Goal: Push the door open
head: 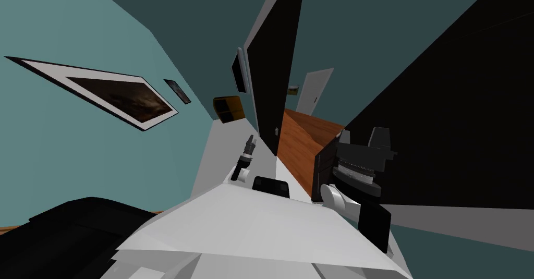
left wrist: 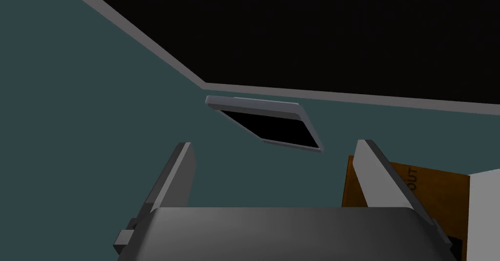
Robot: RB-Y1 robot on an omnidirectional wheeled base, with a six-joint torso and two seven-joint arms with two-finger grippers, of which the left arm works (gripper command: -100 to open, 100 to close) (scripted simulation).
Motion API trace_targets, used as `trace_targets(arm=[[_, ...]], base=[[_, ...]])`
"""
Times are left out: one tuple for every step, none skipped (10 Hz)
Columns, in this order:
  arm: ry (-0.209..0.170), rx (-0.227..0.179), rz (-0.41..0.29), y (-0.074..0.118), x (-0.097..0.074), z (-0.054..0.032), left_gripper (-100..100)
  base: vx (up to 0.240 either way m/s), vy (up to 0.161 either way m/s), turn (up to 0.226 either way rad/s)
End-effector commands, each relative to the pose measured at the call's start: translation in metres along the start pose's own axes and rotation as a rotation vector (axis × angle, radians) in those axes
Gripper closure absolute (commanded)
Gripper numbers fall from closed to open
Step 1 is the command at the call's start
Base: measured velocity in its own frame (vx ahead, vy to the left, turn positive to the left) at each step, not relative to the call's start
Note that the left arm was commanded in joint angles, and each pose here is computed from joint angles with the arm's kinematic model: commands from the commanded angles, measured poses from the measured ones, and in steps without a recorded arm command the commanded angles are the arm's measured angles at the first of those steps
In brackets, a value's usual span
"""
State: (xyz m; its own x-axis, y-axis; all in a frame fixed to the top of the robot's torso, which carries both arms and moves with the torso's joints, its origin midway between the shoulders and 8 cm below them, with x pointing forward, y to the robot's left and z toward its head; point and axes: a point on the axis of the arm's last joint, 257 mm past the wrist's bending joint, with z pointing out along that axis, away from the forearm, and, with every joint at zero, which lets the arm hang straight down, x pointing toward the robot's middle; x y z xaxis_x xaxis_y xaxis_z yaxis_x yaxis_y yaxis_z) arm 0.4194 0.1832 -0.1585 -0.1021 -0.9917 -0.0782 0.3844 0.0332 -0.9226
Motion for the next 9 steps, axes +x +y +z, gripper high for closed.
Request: trace_targets(arm=[[0.016, -0.017, -0.011, 0.012, 0.008, -0.0029, -100], [0.025, -0.027, -0.018, 0.019, 0.013, -0.0041, -100], [0.035, -0.037, -0.025, 0.026, 0.018, -0.0054, -100], [0.045, -0.048, -0.031, 0.032, 0.022, -0.0069, -100], [0.055, -0.058, -0.037, 0.039, 0.027, -0.0085, -100], [0.065, -0.069, -0.043, 0.046, 0.032, -0.0102, -100], [0.074, -0.079, -0.049, 0.052, 0.037, -0.012, -100], [0.084, -0.09, -0.055, 0.059, 0.042, -0.0139, -100], [0.094, -0.1, -0.061, 0.065, 0.047, -0.0159, -100]], base=[[0.085, 0.037, -0.12], [0.092, 0.048, -0.09], [0.081, 0.058, -0.105], [0.083, 0.057, -0.098], [0.1, 0.06, -0.105], [0.096, 0.052, -0.111], [0.086, 0.054, -0.089], [0.084, 0.05, -0.087], [0.08, 0.047, -0.117]])
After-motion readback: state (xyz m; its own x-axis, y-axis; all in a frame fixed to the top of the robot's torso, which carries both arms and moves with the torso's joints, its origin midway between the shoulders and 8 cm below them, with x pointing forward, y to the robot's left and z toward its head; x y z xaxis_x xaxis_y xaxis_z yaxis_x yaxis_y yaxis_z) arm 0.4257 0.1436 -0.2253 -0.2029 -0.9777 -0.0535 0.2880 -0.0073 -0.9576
